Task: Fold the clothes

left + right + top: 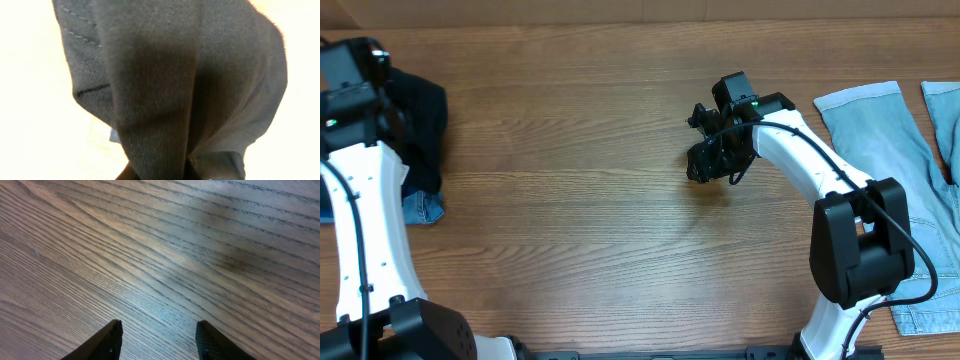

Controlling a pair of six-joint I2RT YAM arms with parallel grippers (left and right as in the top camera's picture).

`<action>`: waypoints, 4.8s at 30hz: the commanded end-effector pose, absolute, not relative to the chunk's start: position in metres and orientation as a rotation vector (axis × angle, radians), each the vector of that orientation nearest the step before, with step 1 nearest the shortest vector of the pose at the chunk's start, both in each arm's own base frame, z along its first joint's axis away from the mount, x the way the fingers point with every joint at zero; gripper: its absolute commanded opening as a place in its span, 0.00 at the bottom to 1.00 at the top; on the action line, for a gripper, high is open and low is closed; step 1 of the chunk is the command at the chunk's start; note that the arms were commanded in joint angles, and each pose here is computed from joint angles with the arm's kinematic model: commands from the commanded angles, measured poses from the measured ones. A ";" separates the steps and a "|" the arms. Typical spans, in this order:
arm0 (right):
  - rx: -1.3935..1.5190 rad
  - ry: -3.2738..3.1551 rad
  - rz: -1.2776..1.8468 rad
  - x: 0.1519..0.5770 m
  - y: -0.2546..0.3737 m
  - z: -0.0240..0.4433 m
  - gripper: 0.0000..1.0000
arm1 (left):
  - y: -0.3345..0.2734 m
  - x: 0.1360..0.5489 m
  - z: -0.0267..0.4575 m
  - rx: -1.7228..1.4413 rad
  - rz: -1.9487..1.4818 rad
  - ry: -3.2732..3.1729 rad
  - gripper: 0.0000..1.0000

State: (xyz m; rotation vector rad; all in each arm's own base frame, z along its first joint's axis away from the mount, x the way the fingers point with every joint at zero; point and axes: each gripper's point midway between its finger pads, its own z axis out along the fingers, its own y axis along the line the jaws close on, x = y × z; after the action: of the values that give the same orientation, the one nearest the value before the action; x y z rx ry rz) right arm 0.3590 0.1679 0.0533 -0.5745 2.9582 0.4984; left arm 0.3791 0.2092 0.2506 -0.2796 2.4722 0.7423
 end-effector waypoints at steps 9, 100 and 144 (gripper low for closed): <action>-0.565 2.969 0.488 0.359 0.166 0.055 0.52 | 0.271 0.384 0.235 -0.387 0.653 2.437 0.04; 0.024 2.405 0.268 0.249 0.051 0.212 1.00 | -0.019 0.255 0.212 -0.023 -0.224 2.233 1.00; 0.032 1.838 0.263 0.158 0.027 0.240 1.00 | -0.020 0.240 0.083 -0.119 -0.281 2.804 1.00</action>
State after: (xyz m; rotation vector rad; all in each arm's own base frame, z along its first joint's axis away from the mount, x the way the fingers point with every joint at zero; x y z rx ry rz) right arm 0.1493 0.0288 0.2519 0.0194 1.8709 0.2727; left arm 0.2403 -0.0218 0.0848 -0.0990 2.7966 -0.2859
